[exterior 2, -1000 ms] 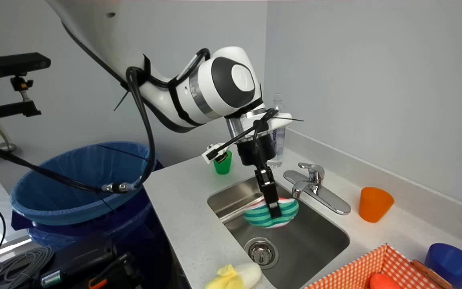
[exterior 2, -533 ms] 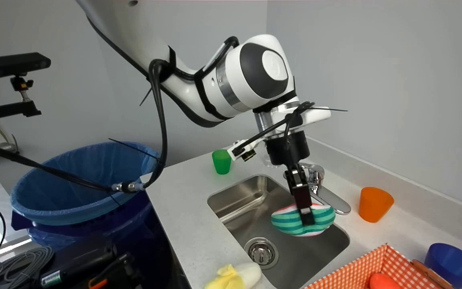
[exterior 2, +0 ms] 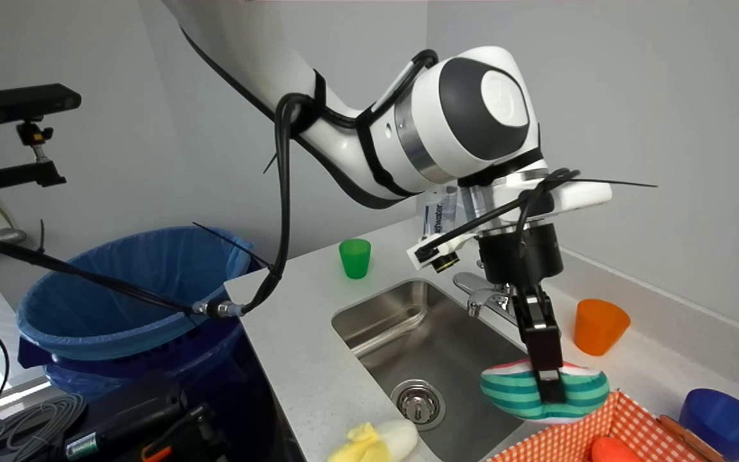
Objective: Pick up the plush watermelon and put it in the vegetable rag
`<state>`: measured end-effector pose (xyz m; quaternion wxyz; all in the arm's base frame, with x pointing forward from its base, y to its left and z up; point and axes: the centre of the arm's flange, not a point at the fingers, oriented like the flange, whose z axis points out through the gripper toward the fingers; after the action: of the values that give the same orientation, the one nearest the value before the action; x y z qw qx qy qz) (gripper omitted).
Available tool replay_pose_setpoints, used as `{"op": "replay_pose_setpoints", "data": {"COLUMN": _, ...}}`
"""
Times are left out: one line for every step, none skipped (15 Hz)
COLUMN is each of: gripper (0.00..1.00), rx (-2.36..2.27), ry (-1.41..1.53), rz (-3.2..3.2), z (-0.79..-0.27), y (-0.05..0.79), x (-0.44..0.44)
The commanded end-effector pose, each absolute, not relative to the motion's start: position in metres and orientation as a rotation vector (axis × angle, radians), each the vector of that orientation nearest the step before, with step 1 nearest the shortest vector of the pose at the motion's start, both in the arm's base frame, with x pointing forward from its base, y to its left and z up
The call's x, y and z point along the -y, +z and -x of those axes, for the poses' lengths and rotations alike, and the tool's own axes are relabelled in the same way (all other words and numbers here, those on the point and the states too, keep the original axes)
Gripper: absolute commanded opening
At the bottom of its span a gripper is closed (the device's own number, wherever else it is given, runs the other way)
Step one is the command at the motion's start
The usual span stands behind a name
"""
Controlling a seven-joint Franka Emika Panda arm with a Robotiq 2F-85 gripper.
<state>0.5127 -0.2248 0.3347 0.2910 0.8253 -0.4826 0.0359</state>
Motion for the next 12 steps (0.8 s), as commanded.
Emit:
{"op": "replay_pose_setpoints", "data": {"gripper": 0.03, "rx": 1.366, "ry": 0.048, "rz": -2.143, "z": -0.516, "y": 0.337, "x": 0.26}}
{"op": "replay_pose_setpoints", "data": {"gripper": 0.03, "rx": 1.385, "ry": 0.038, "rz": -2.129, "z": -0.513, "y": 0.337, "x": 0.268}}
{"op": "replay_pose_setpoints", "data": {"gripper": 0.03, "rx": 1.402, "ry": 0.029, "rz": -2.115, "z": -0.51, "y": 0.336, "x": 0.276}}
{"op": "replay_pose_setpoints", "data": {"gripper": 0.03, "rx": 1.42, "ry": 0.02, "rz": -2.102, "z": -0.507, "y": 0.334, "x": 0.283}}
{"op": "replay_pose_setpoints", "data": {"gripper": 0.03, "rx": 1.434, "ry": 0.013, "rz": -2.09, "z": -0.504, "y": 0.333, "x": 0.289}}
{"op": "replay_pose_setpoints", "data": {"gripper": 0.03, "rx": 1.448, "ry": 0.005, "rz": -2.078, "z": -0.501, "y": 0.332, "x": 0.296}}
{"op": "replay_pose_setpoints", "data": {"gripper": 0.03, "rx": 1.459, "ry": -0.002, "rz": -2.068, "z": -0.498, "y": 0.331, "x": 0.302}}
{"op": "replay_pose_setpoints", "data": {"gripper": 0.03, "rx": 1.469, "ry": -0.01, "rz": -2.057, "z": -0.496, "y": 0.329, "x": 0.307}}
{"op": "replay_pose_setpoints", "data": {"gripper": 0.03, "rx": 1.479, "ry": -0.018, "rz": -2.048, "z": -0.493, "y": 0.327, "x": 0.312}}
{"op": "replay_pose_setpoints", "data": {"gripper": 0.03, "rx": 1.488, "ry": -0.025, "rz": -2.04, "z": -0.491, "y": 0.326, "x": 0.316}}
{"op": "replay_pose_setpoints", "data": {"gripper": 0.03, "rx": 1.497, "ry": -0.033, "rz": -2.032, "z": -0.489, "y": 0.325, "x": 0.32}}
{"op": "replay_pose_setpoints", "data": {"gripper": 0.03, "rx": 1.502, "ry": -0.041, "rz": -2.027, "z": -0.488, "y": 0.322, "x": 0.322}}
